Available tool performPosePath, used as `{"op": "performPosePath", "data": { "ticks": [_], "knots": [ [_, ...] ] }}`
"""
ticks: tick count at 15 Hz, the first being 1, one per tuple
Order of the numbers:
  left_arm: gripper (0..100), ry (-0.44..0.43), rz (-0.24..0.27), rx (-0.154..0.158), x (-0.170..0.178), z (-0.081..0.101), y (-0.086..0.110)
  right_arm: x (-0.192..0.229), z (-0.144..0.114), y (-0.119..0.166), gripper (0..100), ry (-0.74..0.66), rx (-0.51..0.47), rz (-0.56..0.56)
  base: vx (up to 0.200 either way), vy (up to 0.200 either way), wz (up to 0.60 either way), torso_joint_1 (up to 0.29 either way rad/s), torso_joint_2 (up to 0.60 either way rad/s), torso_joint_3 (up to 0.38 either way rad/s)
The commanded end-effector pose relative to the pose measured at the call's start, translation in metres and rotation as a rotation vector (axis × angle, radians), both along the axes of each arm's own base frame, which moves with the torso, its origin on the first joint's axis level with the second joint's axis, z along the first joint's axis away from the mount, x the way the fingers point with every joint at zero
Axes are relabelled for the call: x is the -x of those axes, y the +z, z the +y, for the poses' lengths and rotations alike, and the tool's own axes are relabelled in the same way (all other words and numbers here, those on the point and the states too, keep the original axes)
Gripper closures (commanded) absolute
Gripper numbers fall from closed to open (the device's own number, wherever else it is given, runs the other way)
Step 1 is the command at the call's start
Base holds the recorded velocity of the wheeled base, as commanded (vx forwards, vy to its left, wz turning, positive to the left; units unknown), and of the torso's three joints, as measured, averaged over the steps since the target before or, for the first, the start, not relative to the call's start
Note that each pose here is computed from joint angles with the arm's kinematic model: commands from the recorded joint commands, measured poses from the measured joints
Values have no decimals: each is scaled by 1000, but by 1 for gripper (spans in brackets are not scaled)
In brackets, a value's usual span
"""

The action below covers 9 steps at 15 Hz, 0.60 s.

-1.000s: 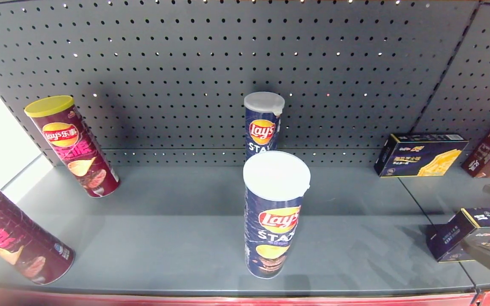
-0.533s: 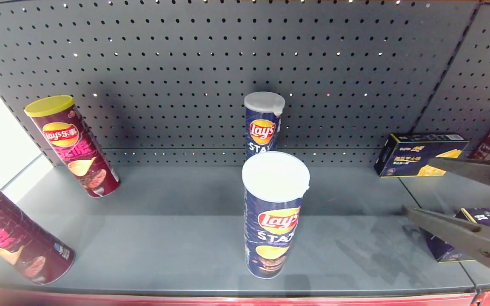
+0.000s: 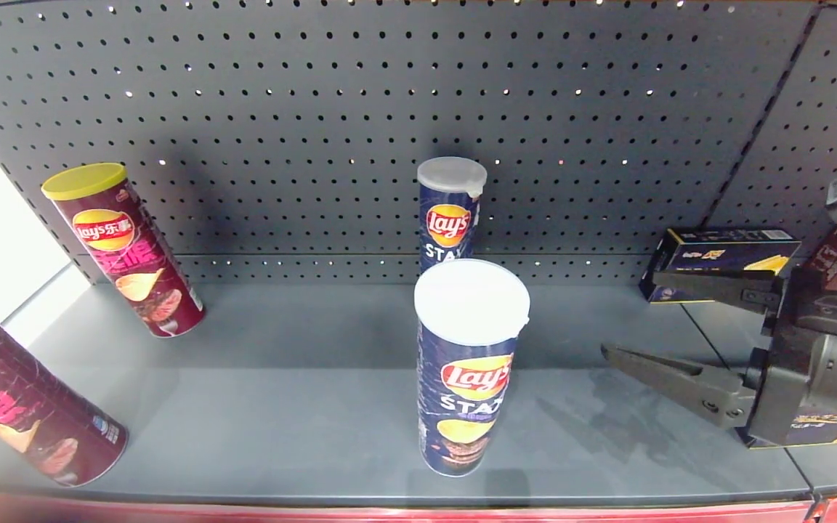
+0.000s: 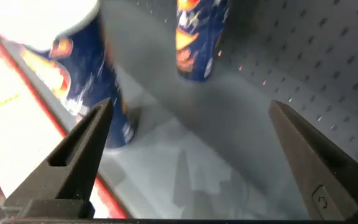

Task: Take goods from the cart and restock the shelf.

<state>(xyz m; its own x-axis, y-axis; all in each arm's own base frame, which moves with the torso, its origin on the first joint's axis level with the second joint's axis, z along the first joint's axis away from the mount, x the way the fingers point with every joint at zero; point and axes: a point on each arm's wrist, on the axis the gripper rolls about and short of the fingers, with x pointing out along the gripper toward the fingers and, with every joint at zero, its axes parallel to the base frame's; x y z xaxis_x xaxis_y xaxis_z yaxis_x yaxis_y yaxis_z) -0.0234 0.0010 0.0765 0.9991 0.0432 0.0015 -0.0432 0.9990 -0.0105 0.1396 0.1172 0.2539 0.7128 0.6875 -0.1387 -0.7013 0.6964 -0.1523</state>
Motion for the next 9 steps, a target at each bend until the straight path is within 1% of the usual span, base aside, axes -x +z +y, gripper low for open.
{"op": "performPosePath", "data": {
  "ticks": [1,5,9],
  "knots": [
    [0,0,1,0,0,0,0,8,-6,-8,0,4,9,10,0,0,0,0,0,0],
    [0,1,1,0,0,0,0,11,0,-11,0,43,17,20,0,0,0,0,0,0],
    [0,1,1,0,0,0,0,12,0,-22,0,42,44,51,0,0,0,0,0,0]
  ]
}}
